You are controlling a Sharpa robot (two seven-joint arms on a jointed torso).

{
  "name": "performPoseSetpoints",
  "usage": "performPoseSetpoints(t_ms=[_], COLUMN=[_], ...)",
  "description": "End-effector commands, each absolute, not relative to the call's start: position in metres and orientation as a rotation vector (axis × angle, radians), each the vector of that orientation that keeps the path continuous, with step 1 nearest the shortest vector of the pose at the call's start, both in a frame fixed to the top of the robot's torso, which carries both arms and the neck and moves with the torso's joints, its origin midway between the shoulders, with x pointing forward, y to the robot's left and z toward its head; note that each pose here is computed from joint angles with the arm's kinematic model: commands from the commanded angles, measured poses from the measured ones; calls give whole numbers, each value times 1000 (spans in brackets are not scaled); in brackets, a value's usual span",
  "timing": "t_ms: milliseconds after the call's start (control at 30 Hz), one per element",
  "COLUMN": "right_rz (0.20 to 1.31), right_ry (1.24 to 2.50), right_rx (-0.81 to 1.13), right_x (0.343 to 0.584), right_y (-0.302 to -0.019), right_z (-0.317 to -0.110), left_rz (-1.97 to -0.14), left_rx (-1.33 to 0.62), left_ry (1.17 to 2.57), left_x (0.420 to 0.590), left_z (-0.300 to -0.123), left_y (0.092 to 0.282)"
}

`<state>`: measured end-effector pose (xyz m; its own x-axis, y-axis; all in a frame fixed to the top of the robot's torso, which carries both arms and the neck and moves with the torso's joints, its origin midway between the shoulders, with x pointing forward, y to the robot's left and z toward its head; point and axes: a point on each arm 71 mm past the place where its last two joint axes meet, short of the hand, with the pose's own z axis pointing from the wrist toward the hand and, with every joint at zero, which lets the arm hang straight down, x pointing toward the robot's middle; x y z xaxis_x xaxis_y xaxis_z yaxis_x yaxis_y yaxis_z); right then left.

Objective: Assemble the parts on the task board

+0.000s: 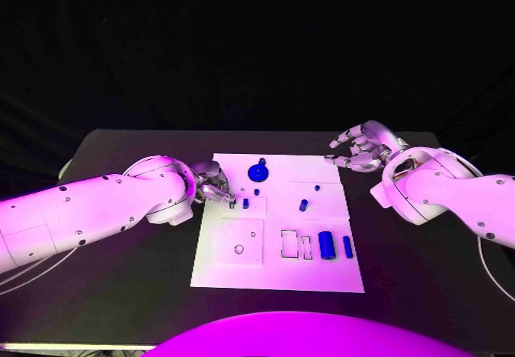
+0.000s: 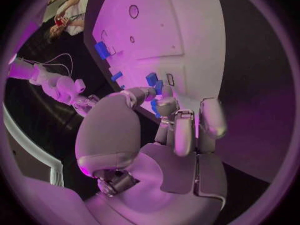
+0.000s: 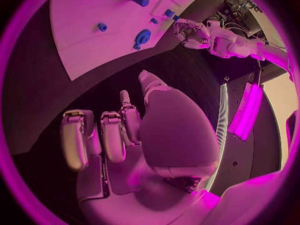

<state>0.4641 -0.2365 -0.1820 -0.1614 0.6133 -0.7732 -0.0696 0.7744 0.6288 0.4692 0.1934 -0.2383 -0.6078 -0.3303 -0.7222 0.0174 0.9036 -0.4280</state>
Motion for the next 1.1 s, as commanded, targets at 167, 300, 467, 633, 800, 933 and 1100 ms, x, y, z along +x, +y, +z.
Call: performPoseSetpoints(t_ms=[167,300,467,633,800,933,1100], right_rz=[639,639,640,640,640,640,640], right_ry=[1637,1637,1637,1638,1638,1638,1638], right_rx=[421,421,421,421,421,421,421], right_x=[464,464,464,464,464,464,464], right_y=[-235,-235,-235,-235,-235,-235,-235], right_z=[-182,-182,-183,-183,-183,-183,-183], left_rz=[-499,-489,-481,-476,-472,-469,-463], left_rx=[-155,-146,-138,-129,-116,-113,-107], left_ry=[2197,2208,2218,2232,2251,2255,2254], left_x=[471,472,474,475,475,475,475], left_z=[-240,-242,-244,-245,-246,-247,-247], left_y=[192,193,193,192,192,192,192])
